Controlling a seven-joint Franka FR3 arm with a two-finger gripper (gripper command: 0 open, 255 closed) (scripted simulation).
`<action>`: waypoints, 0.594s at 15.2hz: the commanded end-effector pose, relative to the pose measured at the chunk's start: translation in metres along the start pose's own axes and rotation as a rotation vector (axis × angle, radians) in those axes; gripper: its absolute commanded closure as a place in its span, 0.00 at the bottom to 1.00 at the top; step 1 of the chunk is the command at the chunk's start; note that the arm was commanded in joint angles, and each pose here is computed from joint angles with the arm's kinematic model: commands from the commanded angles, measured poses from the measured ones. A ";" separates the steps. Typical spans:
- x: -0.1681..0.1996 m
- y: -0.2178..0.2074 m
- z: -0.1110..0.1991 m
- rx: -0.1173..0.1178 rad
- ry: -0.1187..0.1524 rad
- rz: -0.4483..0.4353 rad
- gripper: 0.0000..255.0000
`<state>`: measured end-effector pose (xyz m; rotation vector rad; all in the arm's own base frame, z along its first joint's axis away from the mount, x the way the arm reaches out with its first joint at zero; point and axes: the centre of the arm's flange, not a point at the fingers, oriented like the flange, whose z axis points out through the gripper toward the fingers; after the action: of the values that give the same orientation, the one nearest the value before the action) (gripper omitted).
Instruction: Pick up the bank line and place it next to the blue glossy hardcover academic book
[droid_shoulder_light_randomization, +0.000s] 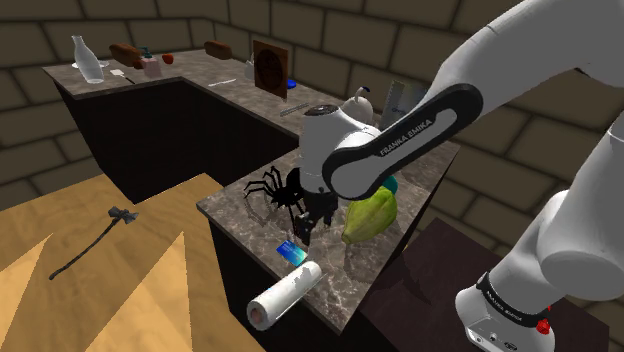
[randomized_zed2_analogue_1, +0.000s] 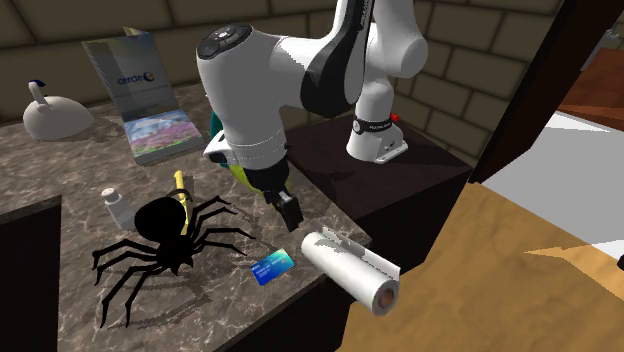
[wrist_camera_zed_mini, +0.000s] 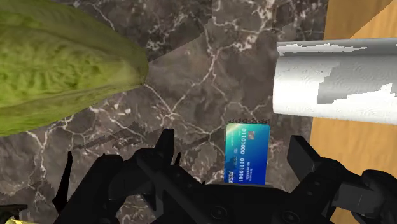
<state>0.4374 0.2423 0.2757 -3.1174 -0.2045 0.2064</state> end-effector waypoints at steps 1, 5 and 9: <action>0.009 -0.011 0.023 0.004 -0.006 -0.003 0.00; 0.026 -0.030 0.059 0.008 -0.015 -0.007 0.00; 0.026 -0.031 0.080 0.008 -0.015 -0.007 0.00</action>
<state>0.4481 0.2755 0.1995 -3.1079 -0.2140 0.2300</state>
